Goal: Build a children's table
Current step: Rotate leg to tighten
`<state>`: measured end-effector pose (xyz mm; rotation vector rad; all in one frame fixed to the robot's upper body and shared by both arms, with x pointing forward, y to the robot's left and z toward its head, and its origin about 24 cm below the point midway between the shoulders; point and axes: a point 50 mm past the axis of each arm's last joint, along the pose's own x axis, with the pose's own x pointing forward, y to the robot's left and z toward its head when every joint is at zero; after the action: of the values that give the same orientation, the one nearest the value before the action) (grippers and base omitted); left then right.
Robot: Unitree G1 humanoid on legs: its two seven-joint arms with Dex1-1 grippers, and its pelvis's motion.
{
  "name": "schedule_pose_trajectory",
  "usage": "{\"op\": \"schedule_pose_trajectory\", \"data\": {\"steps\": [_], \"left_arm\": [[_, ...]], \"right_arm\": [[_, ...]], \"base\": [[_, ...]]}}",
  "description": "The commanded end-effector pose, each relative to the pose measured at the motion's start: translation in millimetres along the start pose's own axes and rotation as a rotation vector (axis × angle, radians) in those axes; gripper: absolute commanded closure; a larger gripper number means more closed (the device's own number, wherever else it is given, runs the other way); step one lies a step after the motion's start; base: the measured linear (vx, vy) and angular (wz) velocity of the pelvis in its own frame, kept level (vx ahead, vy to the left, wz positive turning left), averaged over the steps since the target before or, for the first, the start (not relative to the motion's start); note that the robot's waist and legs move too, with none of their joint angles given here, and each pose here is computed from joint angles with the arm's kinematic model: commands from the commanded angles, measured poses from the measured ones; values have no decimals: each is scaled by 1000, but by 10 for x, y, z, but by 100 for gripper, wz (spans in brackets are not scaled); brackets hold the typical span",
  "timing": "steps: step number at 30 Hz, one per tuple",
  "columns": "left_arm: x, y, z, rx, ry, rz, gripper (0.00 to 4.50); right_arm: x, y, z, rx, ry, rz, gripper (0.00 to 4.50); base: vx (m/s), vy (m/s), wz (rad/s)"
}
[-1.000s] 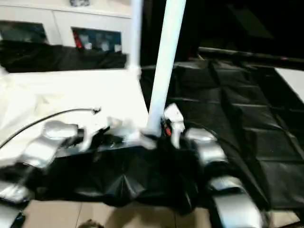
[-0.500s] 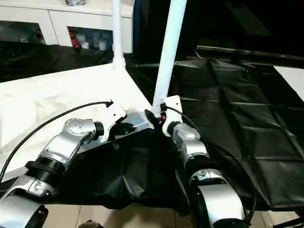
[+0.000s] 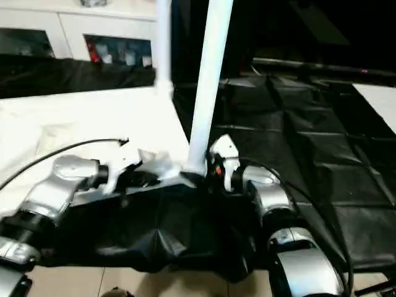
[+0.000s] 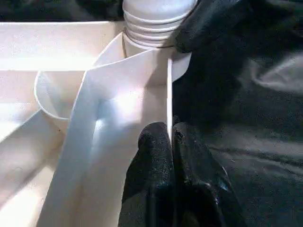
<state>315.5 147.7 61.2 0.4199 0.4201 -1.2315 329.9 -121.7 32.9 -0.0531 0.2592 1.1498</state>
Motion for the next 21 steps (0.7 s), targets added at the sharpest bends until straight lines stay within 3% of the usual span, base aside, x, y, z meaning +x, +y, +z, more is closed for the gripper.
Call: {"op": "schedule_pose_trajectory", "data": {"steps": [1,12,18,21], "left_arm": [[25,-36,161,57,-72,-51,450],[-61,-100,129,57,-78,-162,450],[-52,-63,135,57,-79,-115,450],[32,78,182,9,-78,68,450]], "right_arm": [[70,141,3,-27,17,165,69],[38,197,11,-25,20,261,164],[62,201,-8,-14,12,229,175],[182,119,-56,72,-8,9,175]], "base": [[0,0,0],[0,0,0],[0,0,0],[0,0,0]]}}
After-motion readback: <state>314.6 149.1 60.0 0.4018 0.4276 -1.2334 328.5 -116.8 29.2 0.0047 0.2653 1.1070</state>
